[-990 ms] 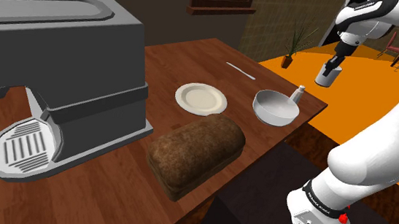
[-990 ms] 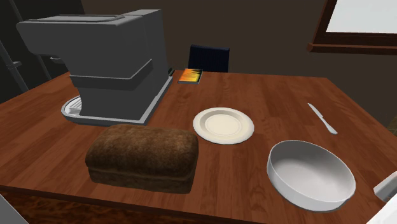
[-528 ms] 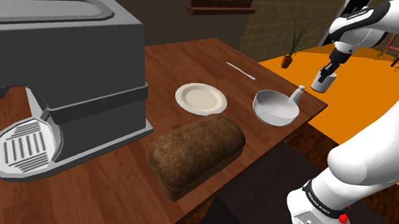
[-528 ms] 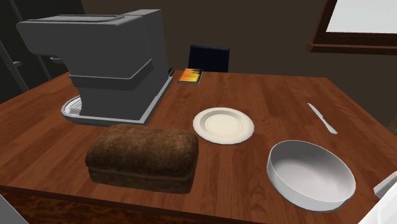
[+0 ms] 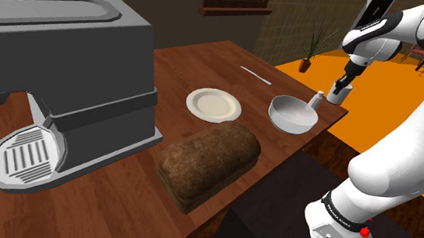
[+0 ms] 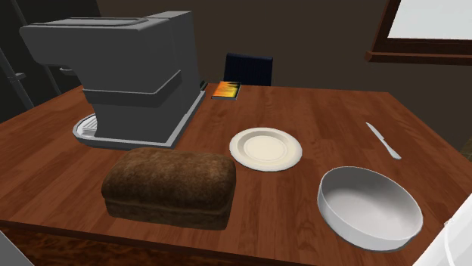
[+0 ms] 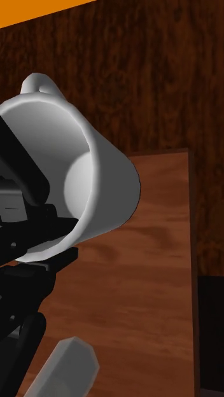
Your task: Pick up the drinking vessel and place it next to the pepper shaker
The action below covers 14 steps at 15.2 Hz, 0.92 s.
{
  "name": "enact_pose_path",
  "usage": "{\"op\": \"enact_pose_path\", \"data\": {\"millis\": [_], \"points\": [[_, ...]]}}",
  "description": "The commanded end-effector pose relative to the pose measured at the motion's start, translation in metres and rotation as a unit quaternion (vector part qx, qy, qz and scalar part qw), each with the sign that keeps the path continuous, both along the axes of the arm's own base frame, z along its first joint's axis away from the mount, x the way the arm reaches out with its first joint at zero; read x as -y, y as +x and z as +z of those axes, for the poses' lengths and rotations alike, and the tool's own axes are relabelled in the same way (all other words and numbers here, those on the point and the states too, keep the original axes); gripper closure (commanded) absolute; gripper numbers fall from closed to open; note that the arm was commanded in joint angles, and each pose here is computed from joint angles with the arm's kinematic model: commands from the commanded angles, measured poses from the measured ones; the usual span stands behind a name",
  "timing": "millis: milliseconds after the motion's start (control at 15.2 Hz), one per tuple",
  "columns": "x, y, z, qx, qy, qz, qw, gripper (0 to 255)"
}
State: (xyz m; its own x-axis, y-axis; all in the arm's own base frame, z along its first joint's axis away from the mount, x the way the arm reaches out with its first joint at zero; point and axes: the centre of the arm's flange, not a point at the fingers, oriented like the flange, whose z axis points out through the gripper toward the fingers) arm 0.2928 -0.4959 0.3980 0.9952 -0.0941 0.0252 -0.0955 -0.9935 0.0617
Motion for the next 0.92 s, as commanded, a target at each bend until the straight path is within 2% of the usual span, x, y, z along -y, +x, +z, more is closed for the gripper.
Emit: {"op": "enact_pose_path", "data": {"millis": [0,462,528,858], "points": [[0.0006,0.0,-0.0104,0.0,0.0,0.0,1.0,255],[0.0006,0.0,-0.0104,0.0,0.0,0.0,1.0,255],[0.0007,0.0,-0.0104,0.0,0.0,0.0,1.0,0],[0.0007,-0.0001,-0.0104,0.0,0.0,0.0,1.0,0]]}}
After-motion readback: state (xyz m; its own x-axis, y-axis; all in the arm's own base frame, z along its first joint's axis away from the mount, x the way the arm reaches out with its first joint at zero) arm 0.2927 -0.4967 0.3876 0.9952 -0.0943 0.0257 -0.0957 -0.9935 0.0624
